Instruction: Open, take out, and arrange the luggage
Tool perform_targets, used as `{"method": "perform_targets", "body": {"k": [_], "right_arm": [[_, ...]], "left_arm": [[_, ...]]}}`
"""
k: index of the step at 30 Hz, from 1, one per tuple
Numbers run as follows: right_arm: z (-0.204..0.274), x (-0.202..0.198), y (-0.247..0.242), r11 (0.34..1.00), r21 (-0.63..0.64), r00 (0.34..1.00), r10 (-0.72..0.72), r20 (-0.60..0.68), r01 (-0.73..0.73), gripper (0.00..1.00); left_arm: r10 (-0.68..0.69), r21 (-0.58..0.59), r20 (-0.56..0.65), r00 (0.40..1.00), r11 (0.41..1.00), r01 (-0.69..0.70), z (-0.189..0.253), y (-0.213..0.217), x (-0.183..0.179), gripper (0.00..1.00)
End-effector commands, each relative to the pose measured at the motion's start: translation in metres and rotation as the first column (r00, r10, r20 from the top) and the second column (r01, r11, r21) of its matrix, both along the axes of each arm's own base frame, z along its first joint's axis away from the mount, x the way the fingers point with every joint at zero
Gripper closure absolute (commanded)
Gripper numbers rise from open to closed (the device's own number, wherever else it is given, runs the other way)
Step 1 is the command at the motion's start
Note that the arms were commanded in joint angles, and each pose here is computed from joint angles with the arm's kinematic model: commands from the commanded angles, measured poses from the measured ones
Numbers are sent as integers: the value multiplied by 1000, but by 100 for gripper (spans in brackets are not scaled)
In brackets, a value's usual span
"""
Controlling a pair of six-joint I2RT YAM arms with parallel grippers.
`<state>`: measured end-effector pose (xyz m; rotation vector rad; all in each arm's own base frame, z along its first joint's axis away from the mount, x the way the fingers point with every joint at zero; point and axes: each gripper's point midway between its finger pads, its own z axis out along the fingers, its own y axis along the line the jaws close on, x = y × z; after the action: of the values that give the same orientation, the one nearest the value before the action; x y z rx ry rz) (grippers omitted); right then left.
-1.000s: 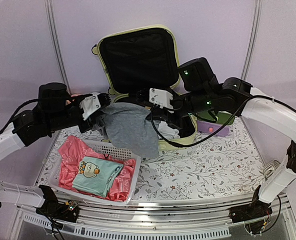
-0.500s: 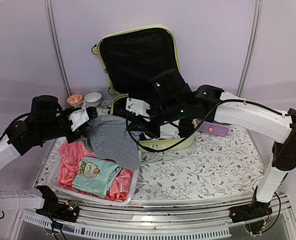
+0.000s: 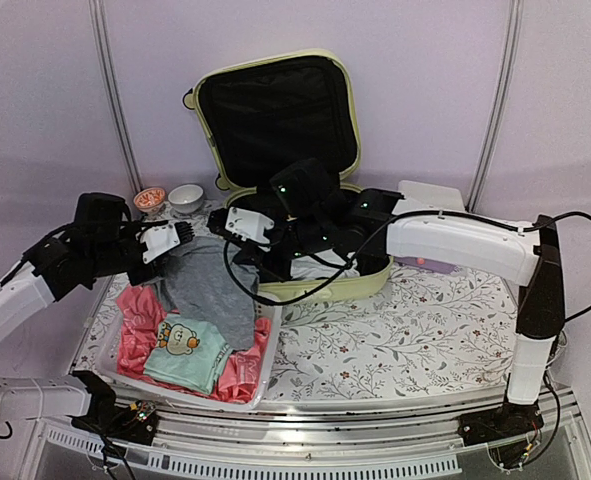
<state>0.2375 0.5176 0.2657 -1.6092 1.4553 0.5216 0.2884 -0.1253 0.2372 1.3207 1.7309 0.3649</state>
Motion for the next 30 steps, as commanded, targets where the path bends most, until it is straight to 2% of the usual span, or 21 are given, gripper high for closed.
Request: {"method": "perform_targets", "body": {"k": [1,6,9,15,18,24,27,30], "right_arm": [[35,19,16,994,97,995,-66,77,58,99],[47,45,16,981,119,971,-175,165,156,99],[51,43,17,984,120,971,-152,184,131,99],[28,30,11,994,54,984,-100,147,93,99],[11,9,8,1000,14,992,-29,121,27,99],[-20,-35,3,995,-71,986,84,141,-74,99],[-24,-50,3,991,-71,989,117,94,-110,99],[-27,-74,3,983,-65,985,172,9,-171,98]], "left_arm": [[136,102,18,991,985,-137,-6,34,17,100],[144,5,132,981,989,-146,26,31,30,100],[122,-9,125,985,992,-122,29,27,30,100],[95,-10,27,995,995,-95,5,24,17,100],[66,-47,-55,996,997,-68,-5,18,2,100],[10,-50,-215,977,999,-21,-32,13,-27,100],[-69,-53,-295,953,997,56,-40,6,-48,100],[-77,-22,-369,926,997,74,-51,11,-65,100]]}}
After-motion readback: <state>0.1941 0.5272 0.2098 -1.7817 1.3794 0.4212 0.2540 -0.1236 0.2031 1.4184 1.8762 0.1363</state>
